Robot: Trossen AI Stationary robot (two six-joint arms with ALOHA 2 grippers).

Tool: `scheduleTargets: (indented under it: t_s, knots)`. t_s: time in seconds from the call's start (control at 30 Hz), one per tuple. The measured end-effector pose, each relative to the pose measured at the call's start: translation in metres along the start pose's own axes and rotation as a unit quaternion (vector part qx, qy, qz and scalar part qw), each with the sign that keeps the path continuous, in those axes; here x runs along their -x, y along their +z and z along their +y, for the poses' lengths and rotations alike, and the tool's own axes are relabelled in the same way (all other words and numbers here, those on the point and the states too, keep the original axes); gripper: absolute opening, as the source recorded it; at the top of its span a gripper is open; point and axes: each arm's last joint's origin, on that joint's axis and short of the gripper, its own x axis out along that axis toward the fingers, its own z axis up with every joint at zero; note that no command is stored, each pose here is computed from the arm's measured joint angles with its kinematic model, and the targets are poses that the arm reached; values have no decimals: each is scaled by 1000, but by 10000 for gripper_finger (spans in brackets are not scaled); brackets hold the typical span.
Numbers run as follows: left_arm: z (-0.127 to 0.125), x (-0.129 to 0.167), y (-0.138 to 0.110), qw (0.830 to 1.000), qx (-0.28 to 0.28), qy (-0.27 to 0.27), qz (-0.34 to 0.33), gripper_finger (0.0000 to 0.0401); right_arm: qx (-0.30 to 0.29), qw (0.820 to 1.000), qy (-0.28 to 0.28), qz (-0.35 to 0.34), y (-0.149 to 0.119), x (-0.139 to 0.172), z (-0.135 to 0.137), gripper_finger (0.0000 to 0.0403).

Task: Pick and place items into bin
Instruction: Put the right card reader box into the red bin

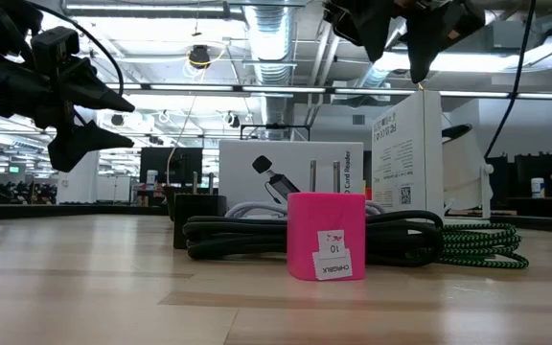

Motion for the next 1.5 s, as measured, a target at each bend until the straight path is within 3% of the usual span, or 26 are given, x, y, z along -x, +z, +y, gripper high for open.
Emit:
scheduleTargets:
  t_s: [0.27,1.5]
  knots:
    - [0,0,0,1000,0,0,0,258,-24,1000,-4,-12,1,-1,0,235]
    - [0,0,0,1000,0,0,0,258,-22,998,-24,-59,-4,-10,0,235]
